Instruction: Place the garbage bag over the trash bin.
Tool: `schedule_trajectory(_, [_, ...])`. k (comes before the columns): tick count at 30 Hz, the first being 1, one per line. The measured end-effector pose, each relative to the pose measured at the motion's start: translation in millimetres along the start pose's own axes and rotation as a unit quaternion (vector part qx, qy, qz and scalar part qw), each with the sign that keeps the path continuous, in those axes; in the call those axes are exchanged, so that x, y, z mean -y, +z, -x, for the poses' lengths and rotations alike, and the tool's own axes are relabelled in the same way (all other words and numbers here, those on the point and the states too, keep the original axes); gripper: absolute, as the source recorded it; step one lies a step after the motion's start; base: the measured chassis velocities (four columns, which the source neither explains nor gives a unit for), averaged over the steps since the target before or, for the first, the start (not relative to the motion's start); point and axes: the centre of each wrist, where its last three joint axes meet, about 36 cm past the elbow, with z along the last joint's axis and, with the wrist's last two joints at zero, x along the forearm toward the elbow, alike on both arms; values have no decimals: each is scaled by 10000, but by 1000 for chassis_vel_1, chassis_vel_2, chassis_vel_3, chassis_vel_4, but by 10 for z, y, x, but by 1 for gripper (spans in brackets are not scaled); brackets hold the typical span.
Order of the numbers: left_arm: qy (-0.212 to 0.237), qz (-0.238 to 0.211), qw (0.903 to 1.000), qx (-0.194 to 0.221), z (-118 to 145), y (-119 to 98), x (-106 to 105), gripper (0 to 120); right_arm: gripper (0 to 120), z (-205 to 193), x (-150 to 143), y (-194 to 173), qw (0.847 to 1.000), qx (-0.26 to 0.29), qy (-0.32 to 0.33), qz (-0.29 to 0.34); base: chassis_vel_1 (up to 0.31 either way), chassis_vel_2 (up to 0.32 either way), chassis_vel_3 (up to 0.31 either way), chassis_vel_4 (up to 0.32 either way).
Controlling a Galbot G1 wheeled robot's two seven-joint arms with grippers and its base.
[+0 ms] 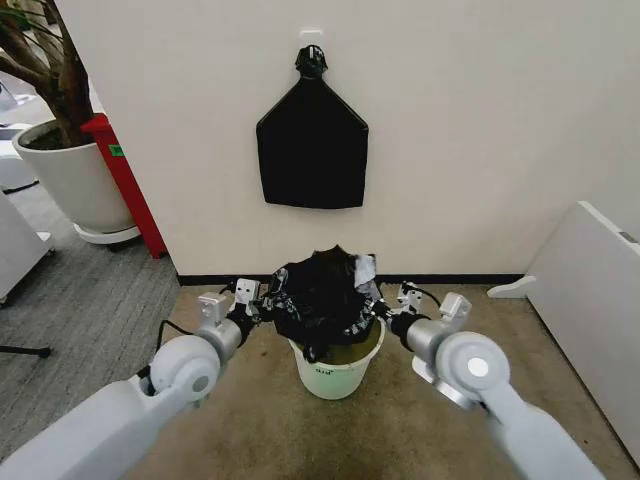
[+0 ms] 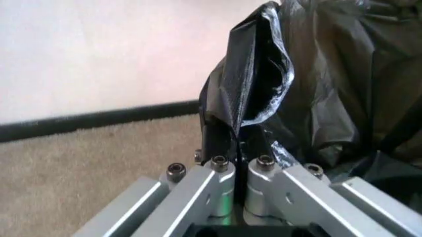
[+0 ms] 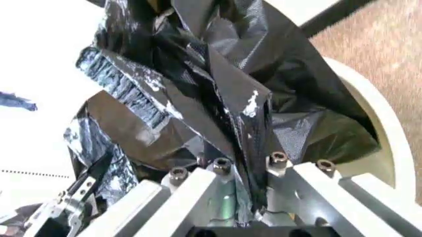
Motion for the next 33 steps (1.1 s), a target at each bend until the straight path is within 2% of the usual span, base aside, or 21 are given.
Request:
schedule_trajectory(3, [-1,38,10000,77,-162,-111,9,0,0,-250,-125,-62,9999,65,-43,-100,0,0,0,0])
schedule_trajectory(4, [-13,74,9999,73,-298,-143,17,0,0,-424,-191,-63,9998,66,-35,-169,0,0,0,0])
schedule_trajectory(6, [-22,90,9999,62,-368,-148,17,0,0,-483,-207,-53,9998,59,-30,-195,0,0,0,0])
schedule_trajectory(9, [-28,139,9998,-136,-570,-56,44,0,0,-639,-215,40,9997,-27,26,-231,0,0,0,0])
schedule_trajectory(12, [-16,239,9986,-468,-714,172,121,0,0,-704,-144,193,9995,-232,204,-43,0,0,0,0])
schedule_trajectory(18, [49,187,9967,-785,-844,368,243,0,0,-775,-3,462,9967,-522,587,223,0,0,0,0])
schedule_trajectory(22, [1,201,9958,-890,-824,471,228,0,0,-695,125,576,9953,-520,760,291,0,0,0,0])
schedule_trajectory(24, [-134,202,9953,-941,-717,613,139,0,0,-539,284,668,9952,-422,821,319,0,0,0,0])
schedule_trajectory(28, [-234,120,9957,-884,-528,757,18,0,0,-311,474,729,9964,-255,691,410,0,0,0,0])
schedule_trajectory(33, [-204,69,9968,-774,-385,812,-32,0,0,-165,617,727,9975,-79,544,437,0,0,0,0])
